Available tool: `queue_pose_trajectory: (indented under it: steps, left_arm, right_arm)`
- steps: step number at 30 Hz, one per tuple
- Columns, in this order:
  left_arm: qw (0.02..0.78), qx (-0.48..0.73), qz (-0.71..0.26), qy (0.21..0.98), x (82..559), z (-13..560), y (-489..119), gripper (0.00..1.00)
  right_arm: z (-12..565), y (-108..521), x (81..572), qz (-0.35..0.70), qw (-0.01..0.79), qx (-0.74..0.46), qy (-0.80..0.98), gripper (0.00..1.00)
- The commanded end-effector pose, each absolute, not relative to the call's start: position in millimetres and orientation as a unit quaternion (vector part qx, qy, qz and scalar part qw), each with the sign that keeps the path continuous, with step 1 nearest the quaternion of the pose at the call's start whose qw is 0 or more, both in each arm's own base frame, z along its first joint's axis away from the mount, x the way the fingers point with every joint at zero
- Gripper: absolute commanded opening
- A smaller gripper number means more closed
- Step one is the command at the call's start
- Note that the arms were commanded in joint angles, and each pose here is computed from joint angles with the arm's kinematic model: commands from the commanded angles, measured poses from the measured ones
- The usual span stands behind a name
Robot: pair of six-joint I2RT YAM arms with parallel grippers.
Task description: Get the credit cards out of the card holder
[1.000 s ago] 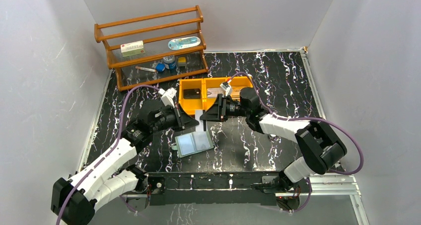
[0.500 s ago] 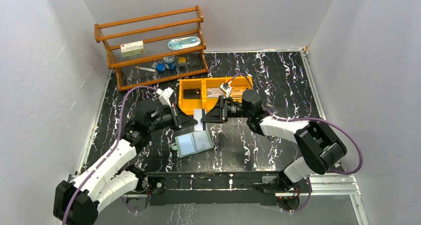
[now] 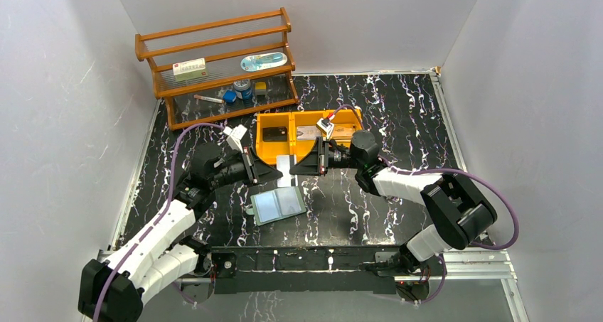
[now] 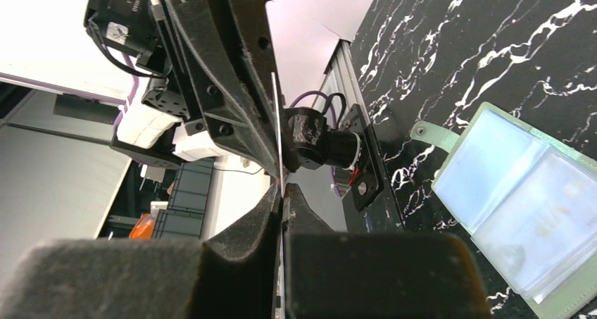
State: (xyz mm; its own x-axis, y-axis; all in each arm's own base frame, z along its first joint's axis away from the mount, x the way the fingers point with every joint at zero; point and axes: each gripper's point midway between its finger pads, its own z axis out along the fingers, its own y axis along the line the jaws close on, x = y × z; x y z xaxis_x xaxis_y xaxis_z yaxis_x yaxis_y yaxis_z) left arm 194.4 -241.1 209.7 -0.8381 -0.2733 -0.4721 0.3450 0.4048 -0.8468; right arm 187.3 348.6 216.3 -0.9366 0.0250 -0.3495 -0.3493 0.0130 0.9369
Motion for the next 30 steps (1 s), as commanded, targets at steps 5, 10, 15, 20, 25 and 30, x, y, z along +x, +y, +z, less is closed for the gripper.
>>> queue_pose_trajectory:
  steps: [5,10,15,20,25,30]
  left_arm:
    - [0.276,0.013,-0.537,0.797,195,205,-236,0.36]
    - [0.292,-0.002,-0.509,0.81,201,202,-228,0.63]
    - [0.325,-0.036,-0.449,0.832,212,199,-209,0.87]
    - [0.349,-0.059,-0.407,0.842,218,199,-193,0.98]
    - [0.383,-0.087,-0.364,0.845,223,202,-173,0.98]
    - [0.4,-0.106,-0.326,0.85,221,198,-155,0.98]
  right_arm:
    - [240,345,186,0.712,0.169,-0.141,0.666,0.02]
    - [234,346,190,0.698,0.173,-0.138,0.681,0.0]
    - [226,345,201,0.664,0.2,-0.132,0.709,0.0]
    - [221,343,214,0.619,0.234,-0.134,0.738,0.0]
    - [215,337,234,0.562,0.281,-0.135,0.766,0.0]
    - [214,327,259,0.494,0.343,-0.146,0.785,0.0]
